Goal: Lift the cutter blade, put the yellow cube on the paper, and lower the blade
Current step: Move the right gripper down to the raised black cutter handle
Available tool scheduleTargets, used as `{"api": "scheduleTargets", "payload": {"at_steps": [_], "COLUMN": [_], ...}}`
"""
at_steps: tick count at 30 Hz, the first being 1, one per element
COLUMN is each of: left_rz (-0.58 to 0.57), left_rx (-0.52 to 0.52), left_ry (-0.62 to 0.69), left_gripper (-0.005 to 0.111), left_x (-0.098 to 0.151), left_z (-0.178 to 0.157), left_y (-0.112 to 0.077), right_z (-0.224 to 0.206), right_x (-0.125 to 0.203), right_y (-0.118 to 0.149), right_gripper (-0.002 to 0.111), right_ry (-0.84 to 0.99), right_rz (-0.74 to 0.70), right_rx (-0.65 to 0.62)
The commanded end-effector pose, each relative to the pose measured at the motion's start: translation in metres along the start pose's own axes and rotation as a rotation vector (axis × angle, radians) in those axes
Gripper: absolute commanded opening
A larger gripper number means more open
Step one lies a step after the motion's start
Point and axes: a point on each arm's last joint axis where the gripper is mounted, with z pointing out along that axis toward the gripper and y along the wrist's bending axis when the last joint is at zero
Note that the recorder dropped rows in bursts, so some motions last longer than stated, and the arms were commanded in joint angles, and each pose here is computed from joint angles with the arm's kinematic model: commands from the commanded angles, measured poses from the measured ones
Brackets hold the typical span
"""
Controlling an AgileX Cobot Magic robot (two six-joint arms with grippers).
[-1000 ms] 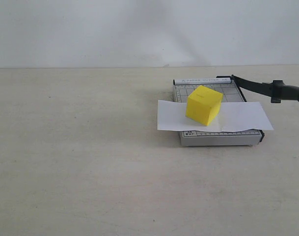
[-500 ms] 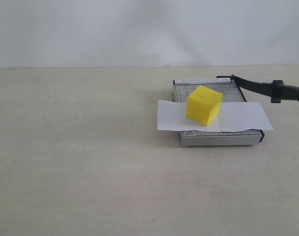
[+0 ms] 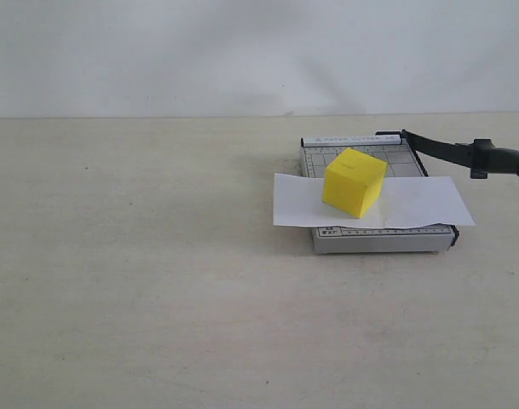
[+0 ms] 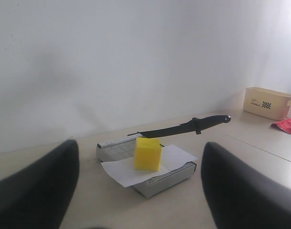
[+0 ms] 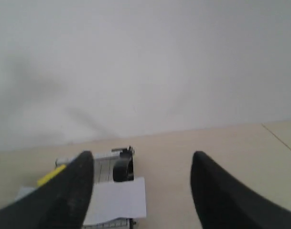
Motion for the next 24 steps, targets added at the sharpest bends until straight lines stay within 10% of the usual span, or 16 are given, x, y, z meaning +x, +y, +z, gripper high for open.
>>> {"api": "scheduleTargets", "payload": {"at_steps": [1, 12, 24], "left_rz": [-0.003, 0.000, 0.005], "left_rx": [-0.006, 0.000, 0.084], "left_ry": [-0.007, 0.002, 0.158], "left_gripper": [0.068, 0.068, 0.068], "left_x": [0.000, 0.005, 0.050], "left_z": [0.000, 0.001, 0.006], "left_y": [0.000, -0.003, -0.029], "right_z": [0.023, 0.153, 0.210], "right_x": [-0.019, -0.108, -0.075], "right_y": [0.004, 0.029, 0.025], "right_gripper": [0.063, 0.064, 0.064], "right_ry": [0.261, 0.784, 1.023], "right_rz": [-0.001, 0.001, -0.016], "right_rx": [-0.003, -0.172, -0.193]}}
